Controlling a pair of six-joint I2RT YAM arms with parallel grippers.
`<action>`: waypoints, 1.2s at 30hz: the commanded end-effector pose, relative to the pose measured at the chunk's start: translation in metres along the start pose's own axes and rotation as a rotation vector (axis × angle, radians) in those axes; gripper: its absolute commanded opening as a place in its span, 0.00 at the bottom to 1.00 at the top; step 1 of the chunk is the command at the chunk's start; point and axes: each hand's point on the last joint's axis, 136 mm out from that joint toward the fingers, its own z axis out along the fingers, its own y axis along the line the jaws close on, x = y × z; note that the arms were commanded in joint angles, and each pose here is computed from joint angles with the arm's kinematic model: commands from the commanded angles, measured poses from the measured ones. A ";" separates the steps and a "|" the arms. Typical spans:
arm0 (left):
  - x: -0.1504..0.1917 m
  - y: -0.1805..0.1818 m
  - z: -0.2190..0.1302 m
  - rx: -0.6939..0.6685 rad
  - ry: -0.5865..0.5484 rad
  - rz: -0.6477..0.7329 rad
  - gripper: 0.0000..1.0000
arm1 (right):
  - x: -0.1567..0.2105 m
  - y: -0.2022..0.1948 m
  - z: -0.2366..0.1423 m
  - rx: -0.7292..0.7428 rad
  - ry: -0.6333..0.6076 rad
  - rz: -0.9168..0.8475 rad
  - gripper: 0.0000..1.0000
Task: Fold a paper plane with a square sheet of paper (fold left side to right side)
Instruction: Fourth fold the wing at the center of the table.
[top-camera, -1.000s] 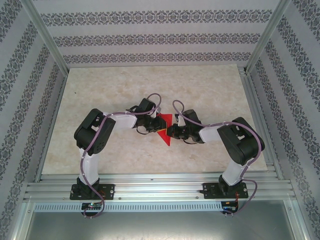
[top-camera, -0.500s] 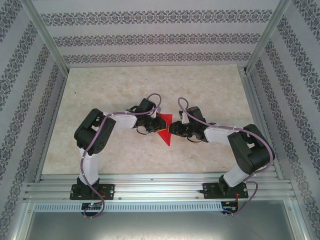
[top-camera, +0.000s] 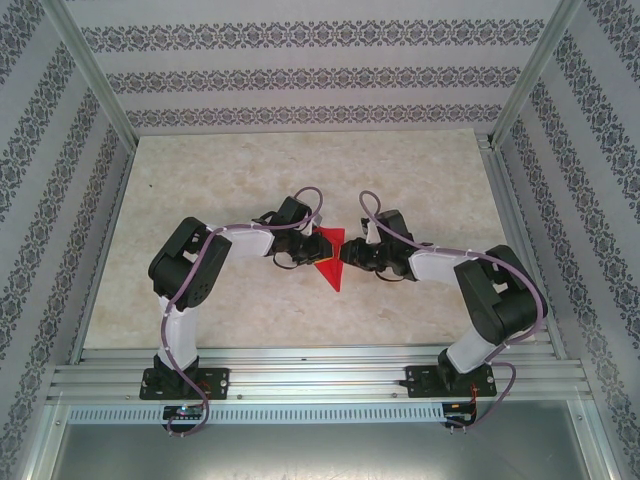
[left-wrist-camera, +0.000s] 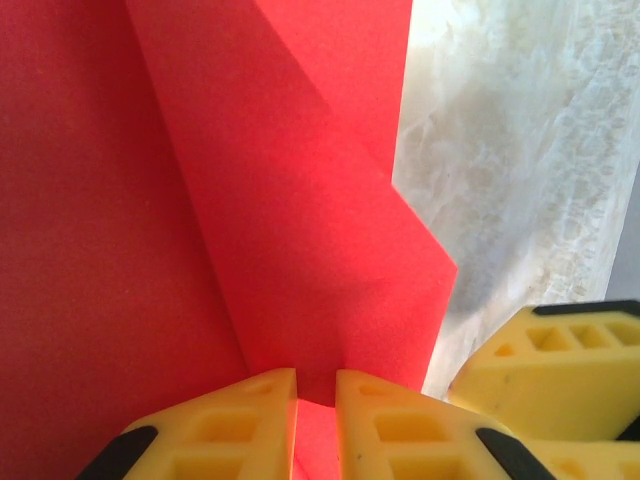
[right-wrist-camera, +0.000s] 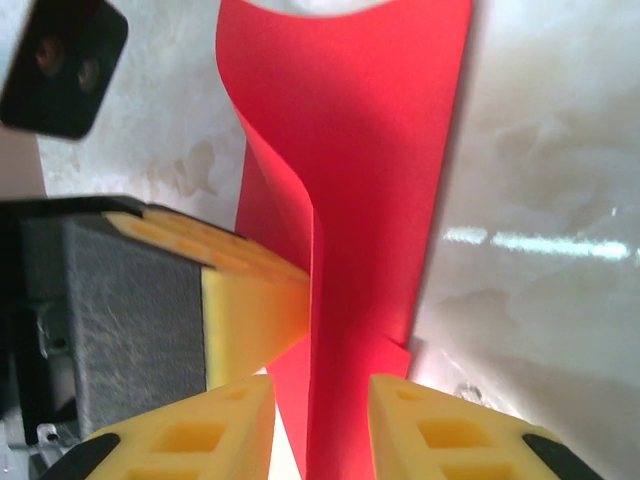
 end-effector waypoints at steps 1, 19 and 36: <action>0.003 0.000 0.005 -0.004 0.006 0.009 0.19 | -0.022 0.014 0.003 -0.066 -0.031 -0.016 0.30; 0.003 0.002 0.006 -0.009 0.007 0.005 0.20 | -0.040 0.002 0.023 -0.067 -0.018 0.013 0.12; 0.005 0.005 0.007 -0.023 0.011 0.004 0.24 | -0.032 -0.025 0.026 0.023 0.008 0.018 0.01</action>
